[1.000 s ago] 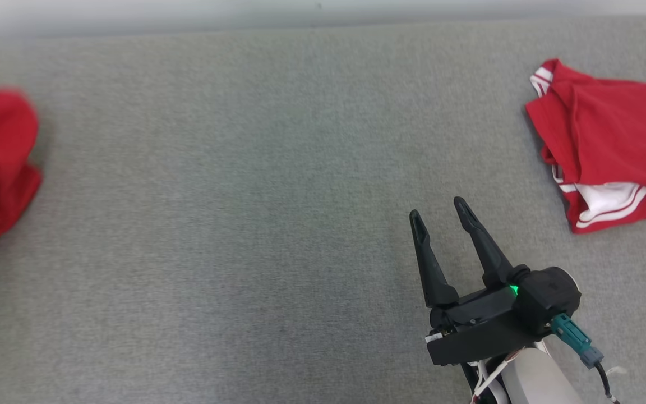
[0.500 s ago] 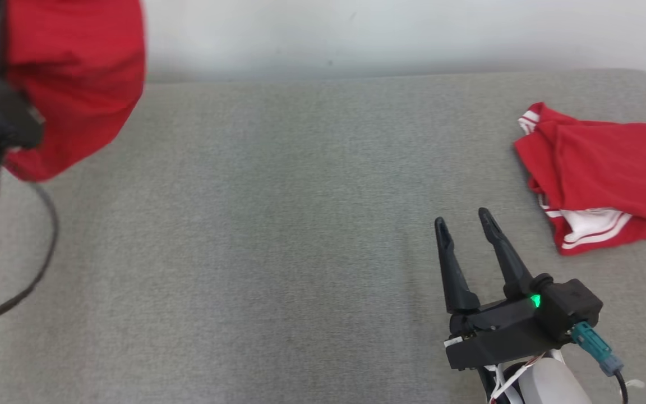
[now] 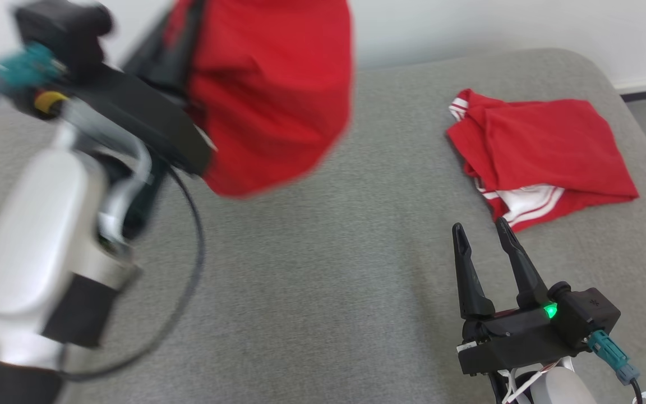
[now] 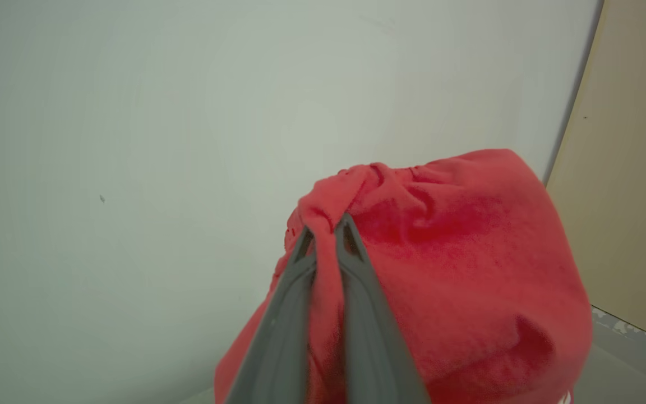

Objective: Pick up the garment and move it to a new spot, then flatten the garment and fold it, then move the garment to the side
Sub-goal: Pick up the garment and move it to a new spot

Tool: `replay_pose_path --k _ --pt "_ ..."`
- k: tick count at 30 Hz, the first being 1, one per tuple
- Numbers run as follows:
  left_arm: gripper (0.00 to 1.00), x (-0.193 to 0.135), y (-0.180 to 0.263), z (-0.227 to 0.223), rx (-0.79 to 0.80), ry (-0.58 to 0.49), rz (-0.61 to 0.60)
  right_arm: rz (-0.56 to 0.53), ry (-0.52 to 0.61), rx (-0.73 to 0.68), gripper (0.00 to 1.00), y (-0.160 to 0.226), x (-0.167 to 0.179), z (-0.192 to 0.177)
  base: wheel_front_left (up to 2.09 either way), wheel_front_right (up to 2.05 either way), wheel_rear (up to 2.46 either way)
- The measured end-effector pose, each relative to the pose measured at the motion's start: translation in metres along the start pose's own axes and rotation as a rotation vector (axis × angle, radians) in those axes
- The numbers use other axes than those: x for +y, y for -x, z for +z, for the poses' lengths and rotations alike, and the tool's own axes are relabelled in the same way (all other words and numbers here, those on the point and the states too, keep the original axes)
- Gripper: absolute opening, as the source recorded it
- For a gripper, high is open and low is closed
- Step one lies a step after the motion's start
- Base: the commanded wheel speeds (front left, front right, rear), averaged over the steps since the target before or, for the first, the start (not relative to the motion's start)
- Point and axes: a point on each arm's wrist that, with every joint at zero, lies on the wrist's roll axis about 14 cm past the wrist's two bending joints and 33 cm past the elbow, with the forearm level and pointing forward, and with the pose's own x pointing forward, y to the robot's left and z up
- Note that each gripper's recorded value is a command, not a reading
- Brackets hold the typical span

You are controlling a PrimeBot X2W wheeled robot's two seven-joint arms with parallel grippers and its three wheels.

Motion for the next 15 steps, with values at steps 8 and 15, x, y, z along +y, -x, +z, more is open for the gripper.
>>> replay_pose_path --k 8,15 --pt "0.00 -0.051 0.013 -0.093 0.153 0.232 -0.049 -0.035 0.009 0.012 1.00 0.006 -0.011 -0.002 0.00 0.00 0.00" --pt "0.00 -0.060 0.064 -0.180 0.352 0.312 0.017 -0.007 0.009 0.015 1.00 0.005 -0.002 -0.003 0.00 0.00 0.00"
